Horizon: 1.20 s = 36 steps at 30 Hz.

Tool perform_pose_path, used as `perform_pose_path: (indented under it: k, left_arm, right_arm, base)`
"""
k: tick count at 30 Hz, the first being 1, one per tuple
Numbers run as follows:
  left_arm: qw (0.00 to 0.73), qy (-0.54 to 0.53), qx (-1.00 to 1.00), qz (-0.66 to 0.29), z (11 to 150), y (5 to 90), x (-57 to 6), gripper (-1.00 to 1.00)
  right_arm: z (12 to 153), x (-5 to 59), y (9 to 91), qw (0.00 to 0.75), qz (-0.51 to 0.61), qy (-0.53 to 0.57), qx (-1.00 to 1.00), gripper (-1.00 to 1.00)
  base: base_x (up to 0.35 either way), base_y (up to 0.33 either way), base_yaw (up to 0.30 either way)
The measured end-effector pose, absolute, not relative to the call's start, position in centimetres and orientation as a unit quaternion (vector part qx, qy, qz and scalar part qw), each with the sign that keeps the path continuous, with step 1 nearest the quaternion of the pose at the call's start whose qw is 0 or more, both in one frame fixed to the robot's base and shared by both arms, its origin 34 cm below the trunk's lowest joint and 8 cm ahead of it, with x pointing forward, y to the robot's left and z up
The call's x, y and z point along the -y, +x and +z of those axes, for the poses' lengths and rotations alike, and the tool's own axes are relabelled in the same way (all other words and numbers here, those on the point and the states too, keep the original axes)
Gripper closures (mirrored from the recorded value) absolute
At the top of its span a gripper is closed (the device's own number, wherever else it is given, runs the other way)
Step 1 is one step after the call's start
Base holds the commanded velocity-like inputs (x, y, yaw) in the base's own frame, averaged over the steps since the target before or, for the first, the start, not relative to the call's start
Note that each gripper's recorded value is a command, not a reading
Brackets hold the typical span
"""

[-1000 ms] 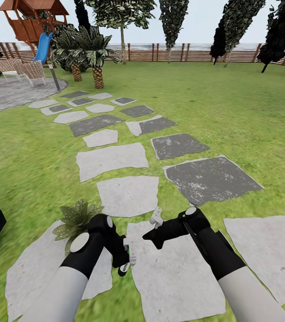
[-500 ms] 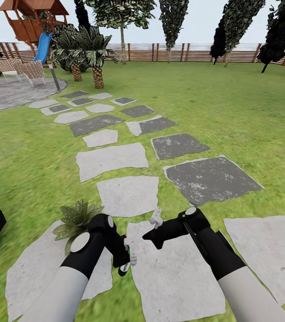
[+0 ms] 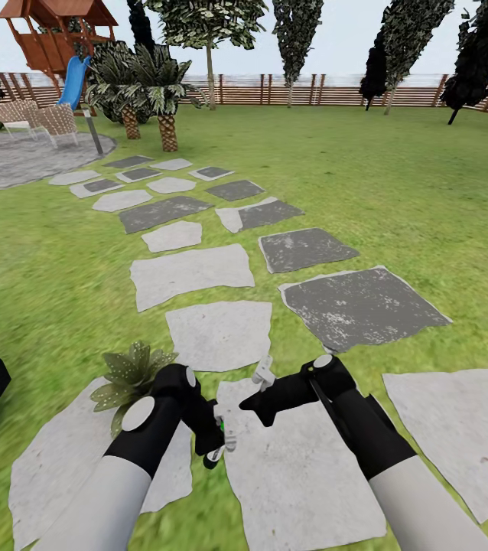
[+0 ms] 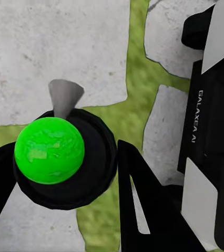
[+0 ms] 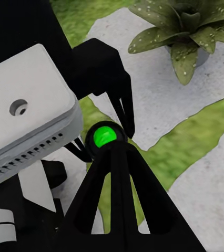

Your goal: Pick up the pesticide atomizer in the garden and spray insectifuge to fully cover both potted plants in the garden.

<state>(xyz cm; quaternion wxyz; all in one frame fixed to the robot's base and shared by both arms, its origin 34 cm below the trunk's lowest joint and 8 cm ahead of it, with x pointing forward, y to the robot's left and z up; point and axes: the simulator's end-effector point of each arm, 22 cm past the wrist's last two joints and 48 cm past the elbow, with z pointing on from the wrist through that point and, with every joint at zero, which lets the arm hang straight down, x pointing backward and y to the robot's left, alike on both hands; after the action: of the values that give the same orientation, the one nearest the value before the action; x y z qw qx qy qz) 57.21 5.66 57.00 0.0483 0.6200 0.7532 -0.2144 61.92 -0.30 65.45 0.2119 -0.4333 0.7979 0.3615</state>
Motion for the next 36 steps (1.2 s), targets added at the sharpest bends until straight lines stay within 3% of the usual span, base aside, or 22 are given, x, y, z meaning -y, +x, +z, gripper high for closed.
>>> perform_pose_path:
  k: [6,36]
  left_arm:
    - [0.079,0.615,-0.745,-0.244,58.8,57.6,-3.9,1.00]
    - [0.091,0.628,-0.735,-0.239,60.1,58.4,-3.1,1.00]
  right_arm:
    - [65.5,0.3,61.9,0.212,0.362,-0.434,-0.798,1.00]
    - [65.4,0.4,61.9,0.212,0.361,-0.433,-0.798,1.00]
  base:
    - [0.000,0.000,0.000]
    - [0.000,0.000,0.000]
